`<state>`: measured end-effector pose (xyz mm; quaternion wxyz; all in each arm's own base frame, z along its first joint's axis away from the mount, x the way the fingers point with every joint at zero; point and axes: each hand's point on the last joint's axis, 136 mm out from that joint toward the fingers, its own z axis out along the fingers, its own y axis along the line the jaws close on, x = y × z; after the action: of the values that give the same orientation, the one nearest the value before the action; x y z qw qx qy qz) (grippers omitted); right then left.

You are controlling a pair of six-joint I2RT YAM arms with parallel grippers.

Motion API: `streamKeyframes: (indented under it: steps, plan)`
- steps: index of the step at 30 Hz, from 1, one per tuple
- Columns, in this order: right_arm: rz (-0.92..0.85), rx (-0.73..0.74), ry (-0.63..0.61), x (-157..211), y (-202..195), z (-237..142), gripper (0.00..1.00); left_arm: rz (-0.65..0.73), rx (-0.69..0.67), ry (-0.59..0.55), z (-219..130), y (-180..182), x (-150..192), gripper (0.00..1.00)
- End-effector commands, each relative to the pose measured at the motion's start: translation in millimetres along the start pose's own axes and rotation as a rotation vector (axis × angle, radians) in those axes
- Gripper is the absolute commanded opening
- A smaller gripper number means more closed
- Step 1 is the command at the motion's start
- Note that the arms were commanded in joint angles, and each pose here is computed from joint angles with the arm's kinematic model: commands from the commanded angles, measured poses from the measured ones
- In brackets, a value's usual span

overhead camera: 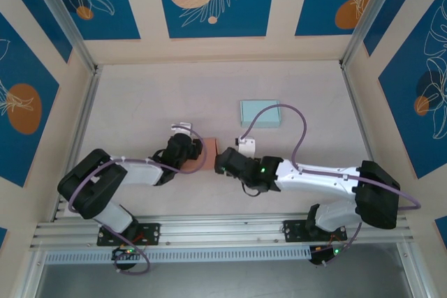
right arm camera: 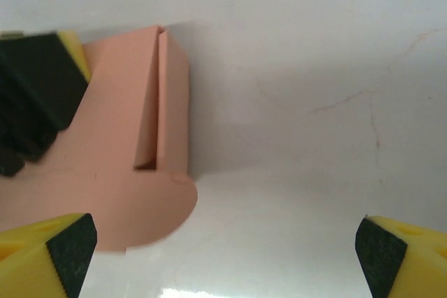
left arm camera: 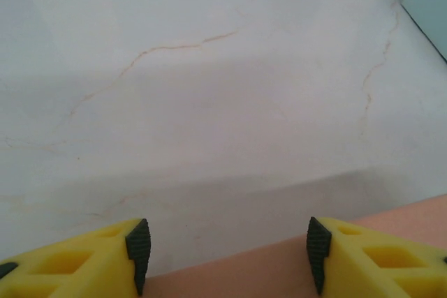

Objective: Fold the paper box

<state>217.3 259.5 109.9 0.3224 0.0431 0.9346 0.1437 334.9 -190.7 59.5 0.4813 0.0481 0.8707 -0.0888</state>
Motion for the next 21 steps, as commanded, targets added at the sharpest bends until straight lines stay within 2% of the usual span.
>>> streamKeyframes:
  steps: [1,4,8,10,15,21]
  plan:
    - [0.001,-0.167,0.059,-7.8,33.6,13.7,0.96,0.010,-0.054,0.105,5.9,15.1,42.5,0.64]
    - [-0.011,-0.160,0.091,-15.3,34.3,28.1,0.96,0.005,-0.039,0.120,9.0,11.7,46.9,0.64]
    - [-0.027,-0.186,0.154,-15.7,38.7,48.3,0.89,0.002,-0.042,0.124,7.9,13.5,49.2,0.64]
    - [-0.028,-0.178,0.176,-9.3,36.4,55.6,0.84,0.001,-0.038,0.127,5.6,12.6,47.3,0.64]
    - [0.012,-0.163,0.243,18.1,23.5,77.1,0.79,0.004,-0.004,0.117,-1.5,5.7,34.7,0.64]
    - [0.015,-0.124,0.292,38.2,12.4,93.8,0.70,0.002,0.099,0.132,-15.1,-16.1,9.4,0.70]
